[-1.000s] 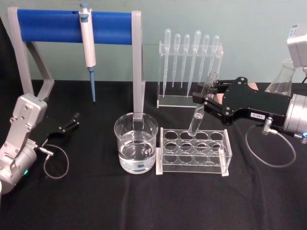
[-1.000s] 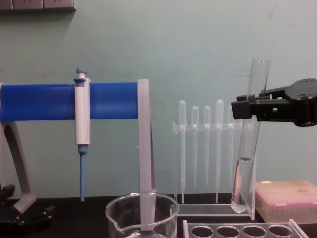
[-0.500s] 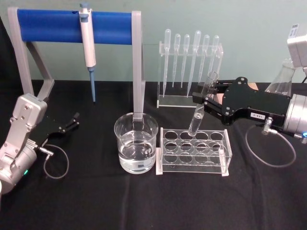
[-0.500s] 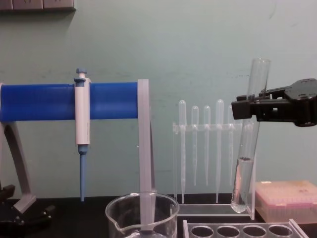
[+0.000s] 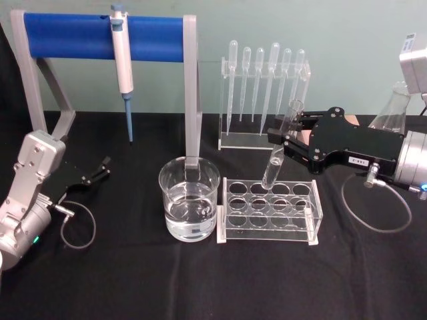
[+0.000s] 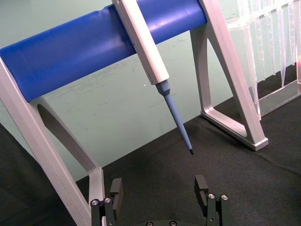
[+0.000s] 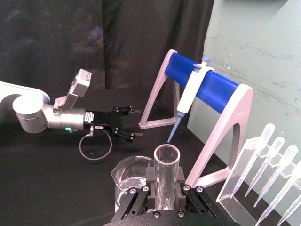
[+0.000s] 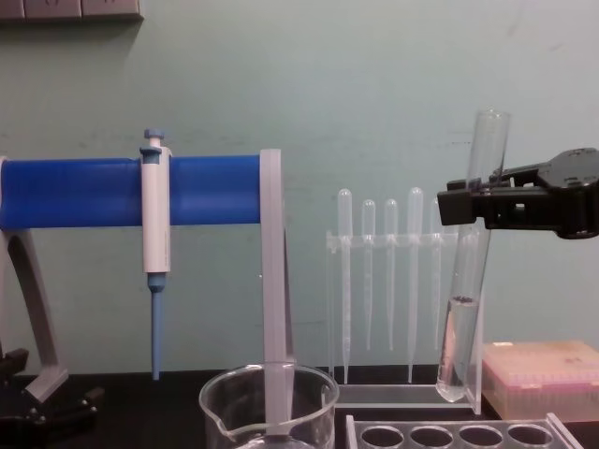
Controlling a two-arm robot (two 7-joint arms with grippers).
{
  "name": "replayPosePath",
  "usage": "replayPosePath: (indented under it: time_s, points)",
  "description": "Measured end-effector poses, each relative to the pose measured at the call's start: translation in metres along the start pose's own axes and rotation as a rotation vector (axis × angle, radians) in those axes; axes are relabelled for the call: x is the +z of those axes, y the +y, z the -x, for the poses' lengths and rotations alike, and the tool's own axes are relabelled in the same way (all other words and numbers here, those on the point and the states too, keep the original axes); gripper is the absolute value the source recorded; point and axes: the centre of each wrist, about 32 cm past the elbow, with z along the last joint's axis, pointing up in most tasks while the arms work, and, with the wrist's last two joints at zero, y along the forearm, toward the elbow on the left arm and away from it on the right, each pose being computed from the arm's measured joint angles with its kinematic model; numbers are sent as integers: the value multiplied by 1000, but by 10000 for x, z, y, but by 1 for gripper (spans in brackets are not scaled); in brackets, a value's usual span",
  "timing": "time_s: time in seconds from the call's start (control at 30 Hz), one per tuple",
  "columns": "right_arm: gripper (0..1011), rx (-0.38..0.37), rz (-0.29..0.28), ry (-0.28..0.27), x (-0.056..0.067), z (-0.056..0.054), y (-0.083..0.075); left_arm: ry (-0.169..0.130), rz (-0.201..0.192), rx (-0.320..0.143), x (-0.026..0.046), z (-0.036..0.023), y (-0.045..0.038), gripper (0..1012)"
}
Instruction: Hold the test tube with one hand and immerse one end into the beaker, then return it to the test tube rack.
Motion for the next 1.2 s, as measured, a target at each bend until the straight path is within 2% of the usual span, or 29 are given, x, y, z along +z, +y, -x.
replayPosePath:
  time_s: [1.2]
  points:
    - [224,0,0,0,0,0,0,0,0,0,0,0,0,1000]
